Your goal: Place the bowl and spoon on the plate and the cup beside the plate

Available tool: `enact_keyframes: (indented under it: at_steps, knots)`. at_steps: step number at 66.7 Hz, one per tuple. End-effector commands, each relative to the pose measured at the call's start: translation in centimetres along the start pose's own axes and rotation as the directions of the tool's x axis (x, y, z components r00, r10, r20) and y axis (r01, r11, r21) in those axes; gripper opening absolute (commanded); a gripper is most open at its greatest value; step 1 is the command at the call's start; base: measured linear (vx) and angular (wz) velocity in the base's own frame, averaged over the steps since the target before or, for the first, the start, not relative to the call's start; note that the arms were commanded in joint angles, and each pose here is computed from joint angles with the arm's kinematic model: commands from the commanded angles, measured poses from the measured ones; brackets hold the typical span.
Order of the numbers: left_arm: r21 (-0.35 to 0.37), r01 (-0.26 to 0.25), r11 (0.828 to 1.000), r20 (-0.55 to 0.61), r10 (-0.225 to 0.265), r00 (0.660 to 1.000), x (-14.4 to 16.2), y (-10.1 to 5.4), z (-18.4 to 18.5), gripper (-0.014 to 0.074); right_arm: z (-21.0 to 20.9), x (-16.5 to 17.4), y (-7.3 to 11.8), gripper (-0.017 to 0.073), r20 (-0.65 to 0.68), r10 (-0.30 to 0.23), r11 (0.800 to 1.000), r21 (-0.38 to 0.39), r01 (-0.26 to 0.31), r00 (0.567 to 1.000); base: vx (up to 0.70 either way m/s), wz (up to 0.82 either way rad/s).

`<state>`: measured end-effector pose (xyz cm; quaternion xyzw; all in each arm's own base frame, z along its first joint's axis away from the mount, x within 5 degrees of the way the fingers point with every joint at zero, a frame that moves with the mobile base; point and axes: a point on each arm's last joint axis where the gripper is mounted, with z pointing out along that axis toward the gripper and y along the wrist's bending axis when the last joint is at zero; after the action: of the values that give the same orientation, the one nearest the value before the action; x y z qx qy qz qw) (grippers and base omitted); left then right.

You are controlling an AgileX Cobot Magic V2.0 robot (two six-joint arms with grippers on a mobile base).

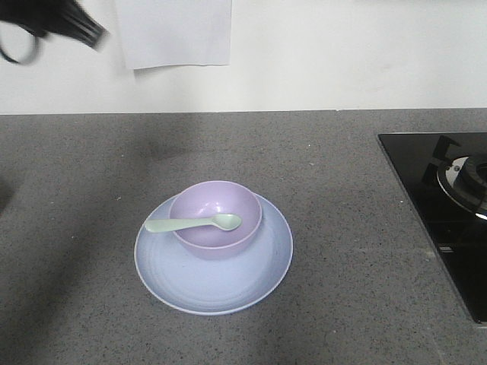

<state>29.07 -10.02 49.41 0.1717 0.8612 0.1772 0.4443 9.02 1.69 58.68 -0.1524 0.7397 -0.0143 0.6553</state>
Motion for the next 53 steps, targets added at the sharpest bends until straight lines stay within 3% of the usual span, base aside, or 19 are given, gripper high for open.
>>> enact_keyframes:
  at_steps: [1,9,15,21,35,41,46,47,53]
  knots:
    - [-0.158,0.121,0.980,0.110,-0.104,0.988,0.4,4.9,-3.2,0.0313,-0.1,-1.1,-0.2,-0.0007,0.098,-0.009,1.000,0.016,0.007,0.995,0.00,0.00]
    - [-0.182,0.223,0.958,0.096,-0.208,0.973,1.8,8.0,-3.3,0.0313,0.2,-1.1,0.0,-0.0007,0.092,-0.005,1.000,0.006,0.005,0.996,0.00,0.00]
    - [-0.212,0.313,0.926,0.085,-0.301,0.950,3.1,10.2,-3.1,0.0313,0.2,-1.1,0.0,-0.0007,0.095,0.001,1.000,-0.005,0.000,0.995,0.00,0.00]
    - [-0.235,0.363,0.902,0.057,-0.360,0.931,4.3,11.5,-2.1,0.0313,0.3,-1.1,0.1,-0.0007,0.094,0.003,1.000,-0.011,-0.002,0.996,0.00,0.00]
    - [-0.262,0.409,0.874,-0.076,-0.441,0.894,8.1,12.8,2.1,0.0313,0.9,-1.1,0.4,-0.0007,0.083,0.008,1.000,-0.026,-0.006,0.996,0.00,0.00]
    - [-0.236,0.399,0.886,-0.141,-0.437,0.888,9.7,12.7,3.6,0.0306,1.5,-1.1,0.8,-0.0007,0.064,0.021,0.998,-0.061,-0.017,0.998,0.00,0.00]
    - [-0.214,0.423,0.881,-0.156,-0.458,0.875,10.6,12.9,4.5,0.0302,2.4,-0.8,1.3,-0.0007,0.043,0.014,0.996,-0.090,-0.010,0.999,0.00,0.00]
    - [-0.188,0.503,0.844,-0.223,-0.535,0.815,12.4,13.5,7.0,0.0302,5.7,1.4,2.8,-0.0007,0.018,-0.017,0.992,-0.125,0.019,1.000,0.00,0.00]
    - [-0.156,0.518,0.841,-0.260,-0.540,0.800,12.9,13.4,8.1,0.0302,6.8,2.4,3.3,-0.0007,0.031,-0.011,0.991,-0.133,0.016,0.999,0.00,0.00]
